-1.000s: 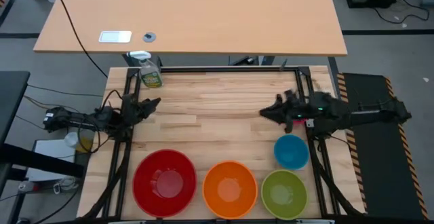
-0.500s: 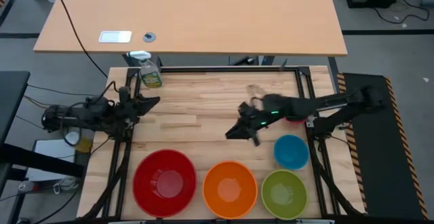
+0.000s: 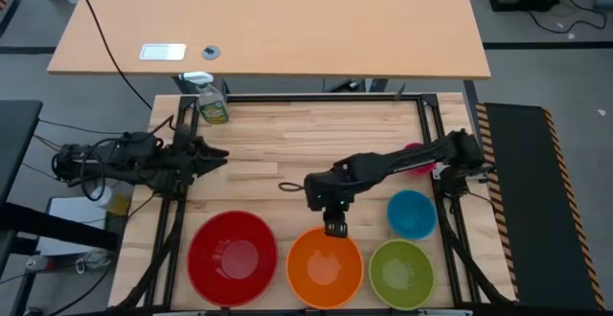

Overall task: Nest bowls inside each other
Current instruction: Stack the orange bowl on top of the red bowl

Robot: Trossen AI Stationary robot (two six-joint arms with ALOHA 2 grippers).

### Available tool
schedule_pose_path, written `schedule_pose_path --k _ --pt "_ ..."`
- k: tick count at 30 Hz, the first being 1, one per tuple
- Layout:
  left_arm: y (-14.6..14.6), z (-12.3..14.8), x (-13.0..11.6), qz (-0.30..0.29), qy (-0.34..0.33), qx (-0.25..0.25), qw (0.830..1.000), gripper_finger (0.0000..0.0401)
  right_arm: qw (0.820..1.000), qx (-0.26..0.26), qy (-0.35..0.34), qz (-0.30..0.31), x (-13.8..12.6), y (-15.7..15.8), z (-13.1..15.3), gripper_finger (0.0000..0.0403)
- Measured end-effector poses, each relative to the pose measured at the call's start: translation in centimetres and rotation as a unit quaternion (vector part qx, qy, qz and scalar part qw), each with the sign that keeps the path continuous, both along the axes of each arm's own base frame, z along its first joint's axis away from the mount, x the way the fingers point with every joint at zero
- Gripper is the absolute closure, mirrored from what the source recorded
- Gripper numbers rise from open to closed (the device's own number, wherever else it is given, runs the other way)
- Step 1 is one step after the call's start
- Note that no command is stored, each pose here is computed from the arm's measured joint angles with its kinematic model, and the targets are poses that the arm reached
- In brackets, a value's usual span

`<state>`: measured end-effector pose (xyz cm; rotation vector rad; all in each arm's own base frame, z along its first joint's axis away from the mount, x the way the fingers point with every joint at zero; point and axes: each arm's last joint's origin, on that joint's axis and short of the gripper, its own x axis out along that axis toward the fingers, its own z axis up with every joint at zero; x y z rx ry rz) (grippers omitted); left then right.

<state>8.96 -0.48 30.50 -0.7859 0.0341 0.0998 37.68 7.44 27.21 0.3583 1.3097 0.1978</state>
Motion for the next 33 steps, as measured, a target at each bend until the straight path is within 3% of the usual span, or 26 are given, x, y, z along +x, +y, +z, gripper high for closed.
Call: schedule_pose_path --k 7,13,17,22,29,33 --pt "-0.1 0.0 0.2 -0.013 0.001 0.001 1.0 0.0157 0.997 0.012 0.071 0.013 1.5 1.2 -3.5 0.0168" --pt "-0.3 0.2 0.2 -0.052 -0.008 -0.001 0.999 0.0157 0.995 -0.005 0.101 0.012 1.8 2.8 -5.5 0.0164" --pt "-0.3 0.2 0.2 -0.052 -0.009 -0.001 0.999 0.0157 0.993 -0.018 0.115 -0.008 1.8 3.3 -6.2 0.0195" --pt "-0.3 0.4 0.2 -0.052 -0.019 -0.002 0.998 0.0157 0.991 -0.033 0.128 -0.029 1.8 3.4 -6.7 0.0265" --pt "-0.3 0.6 0.2 -0.052 -0.027 -0.002 0.998 0.0157 0.99 -0.072 0.121 -0.016 1.9 2.6 -6.8 0.0357" --pt "-0.3 0.5 0.2 -0.052 -0.026 -0.002 0.998 0.0157 0.99 -0.073 0.123 -0.007 2.0 1.4 -6.7 0.0382"
